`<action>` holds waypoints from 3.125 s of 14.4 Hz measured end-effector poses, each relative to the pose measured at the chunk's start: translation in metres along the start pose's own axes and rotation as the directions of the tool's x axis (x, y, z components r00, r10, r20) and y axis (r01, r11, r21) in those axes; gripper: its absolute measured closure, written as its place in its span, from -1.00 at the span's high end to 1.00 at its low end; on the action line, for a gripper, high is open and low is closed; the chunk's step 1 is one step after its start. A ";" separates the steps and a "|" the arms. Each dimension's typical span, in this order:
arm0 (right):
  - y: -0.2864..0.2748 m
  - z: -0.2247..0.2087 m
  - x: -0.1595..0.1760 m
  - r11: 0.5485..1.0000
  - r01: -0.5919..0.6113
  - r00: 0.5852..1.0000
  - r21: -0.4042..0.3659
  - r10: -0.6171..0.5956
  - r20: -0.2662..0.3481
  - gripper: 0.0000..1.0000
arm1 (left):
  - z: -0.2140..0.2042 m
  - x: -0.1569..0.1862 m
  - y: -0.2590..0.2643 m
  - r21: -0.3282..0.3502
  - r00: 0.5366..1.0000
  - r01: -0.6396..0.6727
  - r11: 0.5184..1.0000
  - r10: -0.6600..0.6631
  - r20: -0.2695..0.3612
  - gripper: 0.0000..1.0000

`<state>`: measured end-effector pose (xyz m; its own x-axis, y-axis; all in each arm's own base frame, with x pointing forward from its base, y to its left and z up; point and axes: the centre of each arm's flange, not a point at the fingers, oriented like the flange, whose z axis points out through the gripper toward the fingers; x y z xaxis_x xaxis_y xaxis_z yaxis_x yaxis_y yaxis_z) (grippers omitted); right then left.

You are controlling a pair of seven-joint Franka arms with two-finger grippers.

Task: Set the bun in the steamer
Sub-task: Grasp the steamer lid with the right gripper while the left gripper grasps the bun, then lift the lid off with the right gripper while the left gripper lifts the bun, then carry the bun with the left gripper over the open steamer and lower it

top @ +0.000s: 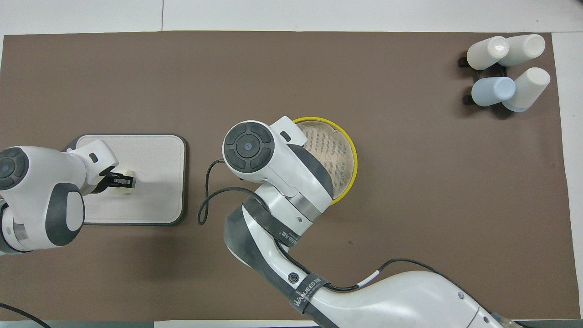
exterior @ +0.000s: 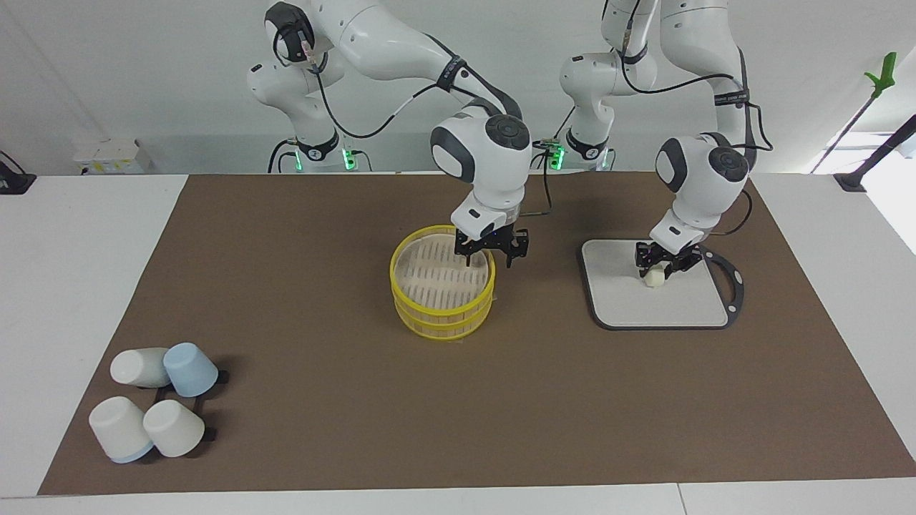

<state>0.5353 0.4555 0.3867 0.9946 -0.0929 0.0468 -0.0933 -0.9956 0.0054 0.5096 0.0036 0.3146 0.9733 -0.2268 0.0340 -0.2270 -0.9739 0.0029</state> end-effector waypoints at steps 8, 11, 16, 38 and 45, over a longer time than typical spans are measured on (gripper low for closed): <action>0.000 -0.006 0.004 1.000 -0.003 1.000 -0.012 0.003 -0.027 -0.81 | 0.000 0.000 -0.002 0.000 1.000 0.003 1.000 -0.003 -0.002 -0.23; 0.031 -0.039 0.030 0.999 0.022 0.999 -0.036 -0.022 -0.022 -0.82 | -0.001 0.000 -0.002 0.001 1.000 0.012 1.000 -0.012 -0.003 -0.38; 0.164 -0.108 0.104 0.969 0.243 0.969 -0.048 -0.245 -0.029 -0.82 | -0.034 0.023 0.012 -0.035 0.995 0.088 0.995 -0.087 0.042 -0.41; 0.301 -0.073 0.142 0.956 0.292 0.953 -0.039 -0.287 0.100 -0.82 | -0.020 0.098 0.457 -0.112 0.978 0.208 0.972 -0.211 -0.009 -0.41; 0.302 -0.073 0.139 0.955 0.292 0.952 -0.040 -0.287 0.101 -0.82 | -0.012 0.097 0.461 -0.111 0.973 0.230 0.967 -0.232 -0.006 0.32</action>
<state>0.6421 0.1427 0.4681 0.9788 0.1964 -0.0582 0.1998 -0.9781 0.0586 0.4988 -0.4670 0.3313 0.9993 0.0051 0.0384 0.0004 -0.9926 0.1217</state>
